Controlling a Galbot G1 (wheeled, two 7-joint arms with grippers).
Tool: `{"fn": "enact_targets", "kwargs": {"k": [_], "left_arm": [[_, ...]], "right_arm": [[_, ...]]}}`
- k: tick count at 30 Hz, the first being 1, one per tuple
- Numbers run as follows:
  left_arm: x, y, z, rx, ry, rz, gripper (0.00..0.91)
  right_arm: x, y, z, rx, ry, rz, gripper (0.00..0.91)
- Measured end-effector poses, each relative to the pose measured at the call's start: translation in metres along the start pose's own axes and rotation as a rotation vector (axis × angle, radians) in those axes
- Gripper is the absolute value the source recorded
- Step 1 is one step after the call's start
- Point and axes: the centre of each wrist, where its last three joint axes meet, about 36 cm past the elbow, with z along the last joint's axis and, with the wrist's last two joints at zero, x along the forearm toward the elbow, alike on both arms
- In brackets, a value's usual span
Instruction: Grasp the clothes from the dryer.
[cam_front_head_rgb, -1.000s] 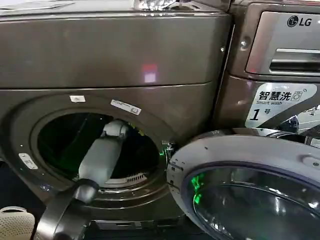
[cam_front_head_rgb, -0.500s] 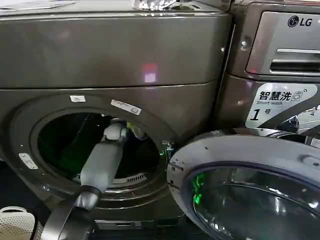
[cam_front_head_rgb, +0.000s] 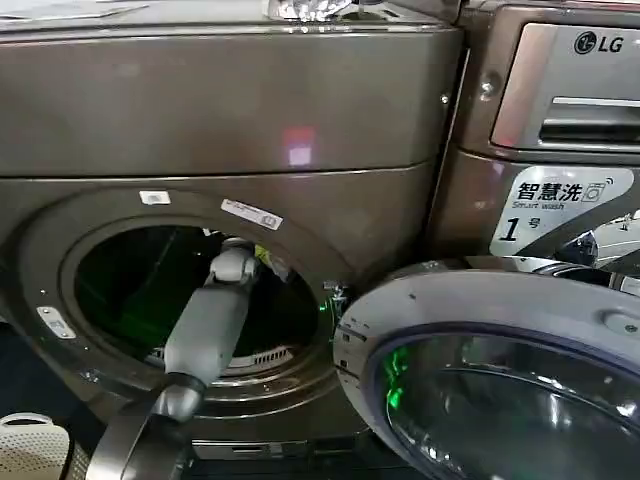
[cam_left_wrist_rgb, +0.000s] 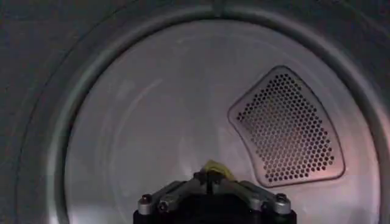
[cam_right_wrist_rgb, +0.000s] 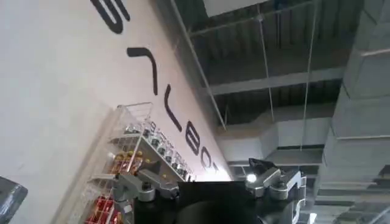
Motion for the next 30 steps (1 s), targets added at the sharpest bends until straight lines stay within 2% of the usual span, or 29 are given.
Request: {"fn": "enact_targets", "kwargs": {"k": [30], "left_arm": [[0.0012, 0.0020, 0.0068, -0.015, 0.007, -0.008, 0.000]], "right_arm": [[-0.0059, -0.0019, -0.0094, 0.005, -0.017, -0.003, 0.907]]}}
